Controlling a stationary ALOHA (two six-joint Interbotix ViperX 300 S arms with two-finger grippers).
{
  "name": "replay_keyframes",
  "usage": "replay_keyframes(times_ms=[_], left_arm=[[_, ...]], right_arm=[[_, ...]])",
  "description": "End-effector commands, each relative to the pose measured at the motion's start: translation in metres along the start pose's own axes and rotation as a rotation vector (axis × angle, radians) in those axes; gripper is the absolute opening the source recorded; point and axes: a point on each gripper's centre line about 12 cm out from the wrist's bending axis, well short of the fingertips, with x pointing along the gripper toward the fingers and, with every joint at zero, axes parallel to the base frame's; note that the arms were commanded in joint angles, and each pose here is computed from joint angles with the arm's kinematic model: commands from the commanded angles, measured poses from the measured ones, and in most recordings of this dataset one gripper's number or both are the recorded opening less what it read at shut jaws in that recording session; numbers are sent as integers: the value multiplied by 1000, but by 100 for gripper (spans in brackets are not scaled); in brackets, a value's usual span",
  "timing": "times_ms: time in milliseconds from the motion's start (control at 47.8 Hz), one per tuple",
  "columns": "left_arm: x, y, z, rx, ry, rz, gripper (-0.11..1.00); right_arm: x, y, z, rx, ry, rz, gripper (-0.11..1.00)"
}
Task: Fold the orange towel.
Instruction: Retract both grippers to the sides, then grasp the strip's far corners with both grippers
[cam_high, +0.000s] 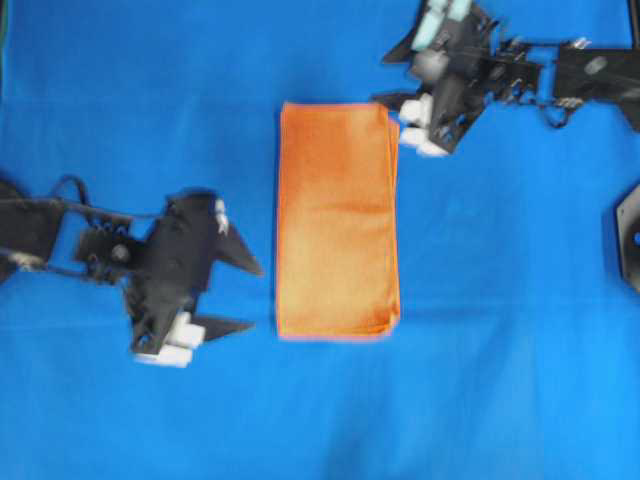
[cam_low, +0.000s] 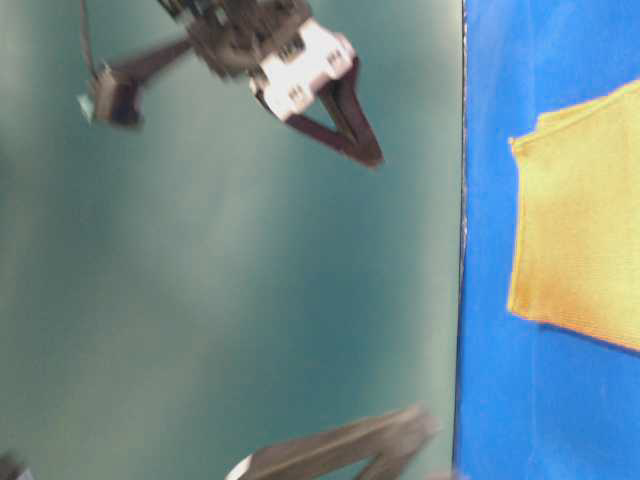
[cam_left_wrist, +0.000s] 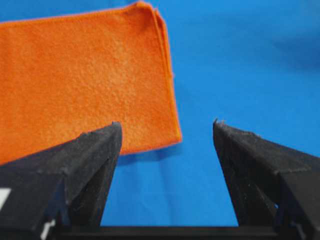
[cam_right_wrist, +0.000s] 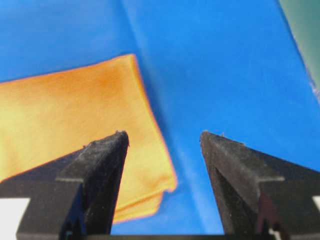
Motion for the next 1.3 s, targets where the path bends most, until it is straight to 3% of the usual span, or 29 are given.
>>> replay_keyframes(times_ms=[0, 293, 418, 585, 1004, 1275], left_arm=[[-20, 3, 11, -7, -90, 5, 67], [-65, 25, 0, -42, -324, 59, 67], [-74, 34, -13, -57, -360, 87, 67], [-74, 37, -24, -62, -390, 100, 67], [-71, 42, -22, -68, -401, 112, 67], [-50, 78, -14, -107, -364, 220, 67]], right_arm=[[-26, 7, 8, 22, -77, 23, 62], [-86, 50, -14, 86, -218, 188, 62], [-101, 62, -23, 105, -256, 252, 62], [-100, 67, -35, 124, -266, 287, 62], [-98, 67, -32, 125, -277, 286, 62], [-70, 30, -29, 196, -226, 148, 62]])
